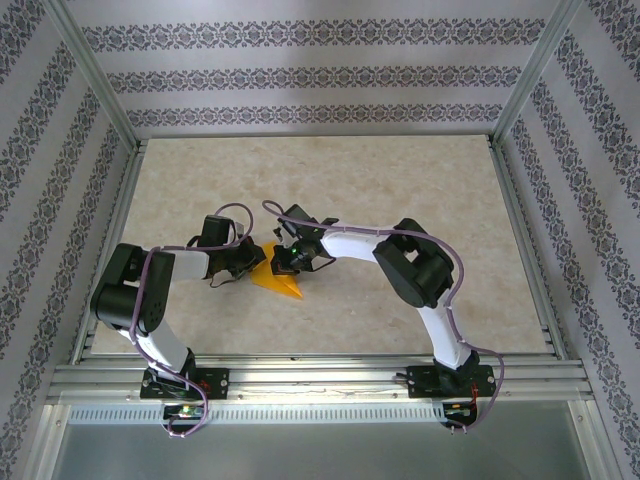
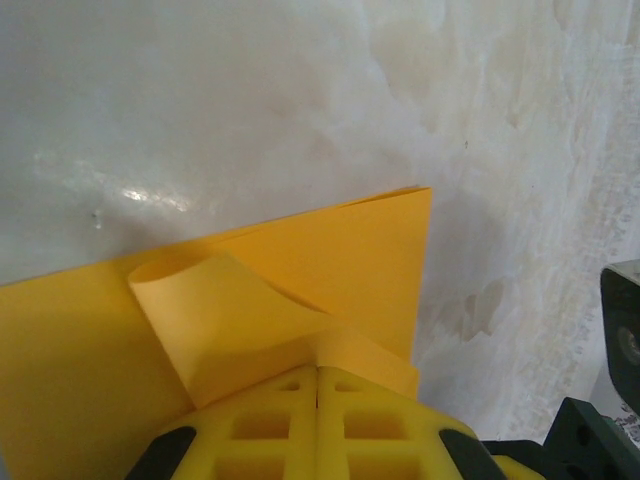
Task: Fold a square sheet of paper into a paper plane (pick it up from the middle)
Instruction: Fourth fold the wing at the center of the table.
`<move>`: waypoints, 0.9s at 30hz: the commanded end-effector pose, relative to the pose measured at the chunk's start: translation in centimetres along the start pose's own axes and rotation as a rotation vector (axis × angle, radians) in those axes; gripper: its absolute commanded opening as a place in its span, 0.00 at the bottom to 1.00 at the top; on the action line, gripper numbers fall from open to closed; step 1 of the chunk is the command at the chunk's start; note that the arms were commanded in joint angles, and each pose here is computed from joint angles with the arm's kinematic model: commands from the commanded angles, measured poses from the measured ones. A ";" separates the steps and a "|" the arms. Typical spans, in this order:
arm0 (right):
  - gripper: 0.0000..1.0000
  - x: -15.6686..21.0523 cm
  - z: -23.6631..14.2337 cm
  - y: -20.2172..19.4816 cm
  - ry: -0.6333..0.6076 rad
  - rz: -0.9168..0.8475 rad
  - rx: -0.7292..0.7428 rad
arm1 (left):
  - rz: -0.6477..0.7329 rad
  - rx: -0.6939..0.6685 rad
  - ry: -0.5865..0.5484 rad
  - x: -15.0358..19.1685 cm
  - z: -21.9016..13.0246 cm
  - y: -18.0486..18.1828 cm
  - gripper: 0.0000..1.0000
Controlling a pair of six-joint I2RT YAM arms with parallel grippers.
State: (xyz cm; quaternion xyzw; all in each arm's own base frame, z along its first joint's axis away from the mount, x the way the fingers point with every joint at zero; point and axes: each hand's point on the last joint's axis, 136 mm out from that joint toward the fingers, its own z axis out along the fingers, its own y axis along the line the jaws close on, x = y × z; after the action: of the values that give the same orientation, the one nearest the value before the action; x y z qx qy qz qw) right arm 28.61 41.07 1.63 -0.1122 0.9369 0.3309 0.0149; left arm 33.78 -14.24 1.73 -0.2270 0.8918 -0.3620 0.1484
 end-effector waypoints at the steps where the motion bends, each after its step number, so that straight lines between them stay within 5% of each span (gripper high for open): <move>1: 0.00 2.9 0.4 -3.3 0.061 0.005 0.121 | -0.027 -0.090 -0.026 -0.4 -0.6 2.2 0.05; 19: 0.00 4.9 0.3 -4.9 0.110 0.002 0.149 | -0.067 -0.151 -0.088 -4.8 -2.0 4.5 0.06; 27: 0.00 4.8 0.0 -4.1 0.107 0.000 0.122 | -0.032 -0.137 -0.104 -6.1 -3.7 2.4 0.06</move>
State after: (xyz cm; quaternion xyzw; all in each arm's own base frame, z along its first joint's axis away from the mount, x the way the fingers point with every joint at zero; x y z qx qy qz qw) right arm 27.70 39.88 1.63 -0.1386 0.9341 0.3276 0.0295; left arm 36.95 -7.81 2.31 -0.2788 0.8952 -0.3017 0.1730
